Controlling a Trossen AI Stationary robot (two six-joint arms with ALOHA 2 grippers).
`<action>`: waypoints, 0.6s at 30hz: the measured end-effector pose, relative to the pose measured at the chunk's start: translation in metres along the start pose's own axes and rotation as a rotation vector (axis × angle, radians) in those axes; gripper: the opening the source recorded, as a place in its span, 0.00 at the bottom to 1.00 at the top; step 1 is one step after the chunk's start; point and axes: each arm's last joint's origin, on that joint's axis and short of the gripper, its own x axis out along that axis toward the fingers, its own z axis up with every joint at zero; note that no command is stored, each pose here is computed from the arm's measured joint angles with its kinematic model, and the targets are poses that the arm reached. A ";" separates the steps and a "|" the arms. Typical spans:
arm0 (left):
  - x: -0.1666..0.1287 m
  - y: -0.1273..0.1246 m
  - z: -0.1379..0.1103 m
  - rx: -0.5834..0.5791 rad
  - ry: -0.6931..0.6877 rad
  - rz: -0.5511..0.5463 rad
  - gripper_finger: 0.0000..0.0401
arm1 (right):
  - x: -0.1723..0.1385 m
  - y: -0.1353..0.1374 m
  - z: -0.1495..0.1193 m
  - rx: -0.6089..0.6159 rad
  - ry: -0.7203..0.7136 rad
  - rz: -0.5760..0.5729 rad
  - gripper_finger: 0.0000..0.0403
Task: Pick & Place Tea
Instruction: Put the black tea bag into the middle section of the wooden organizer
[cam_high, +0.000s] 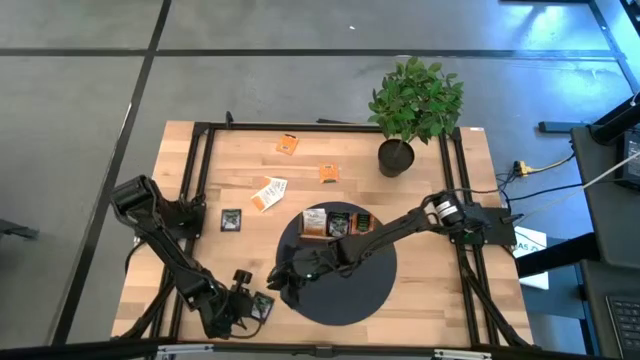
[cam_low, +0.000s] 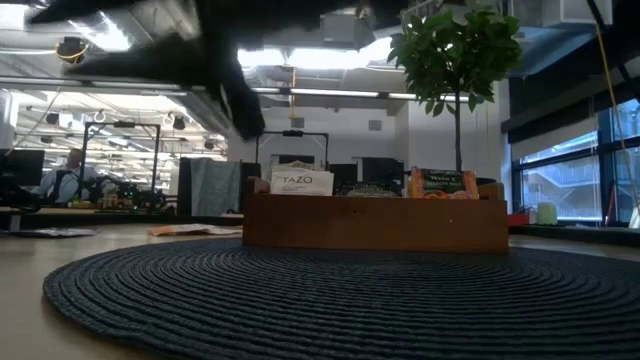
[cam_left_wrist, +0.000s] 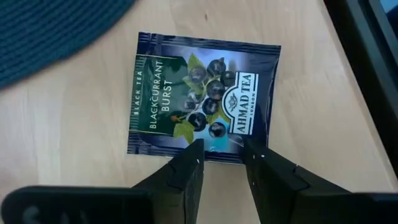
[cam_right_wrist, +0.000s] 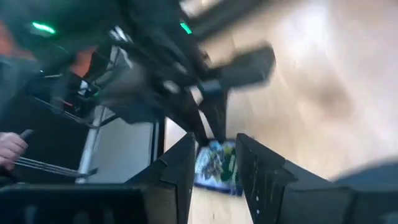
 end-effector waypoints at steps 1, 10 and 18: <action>0.001 0.000 0.000 0.002 -0.004 0.009 0.28 | 0.004 -0.005 -0.003 0.039 0.023 0.001 0.31; 0.002 0.005 0.000 0.039 -0.062 0.112 0.28 | 0.029 -0.038 -0.028 0.352 0.225 0.038 0.51; 0.003 0.006 0.000 0.043 -0.078 0.139 0.28 | 0.031 -0.041 -0.029 0.364 0.191 0.009 0.73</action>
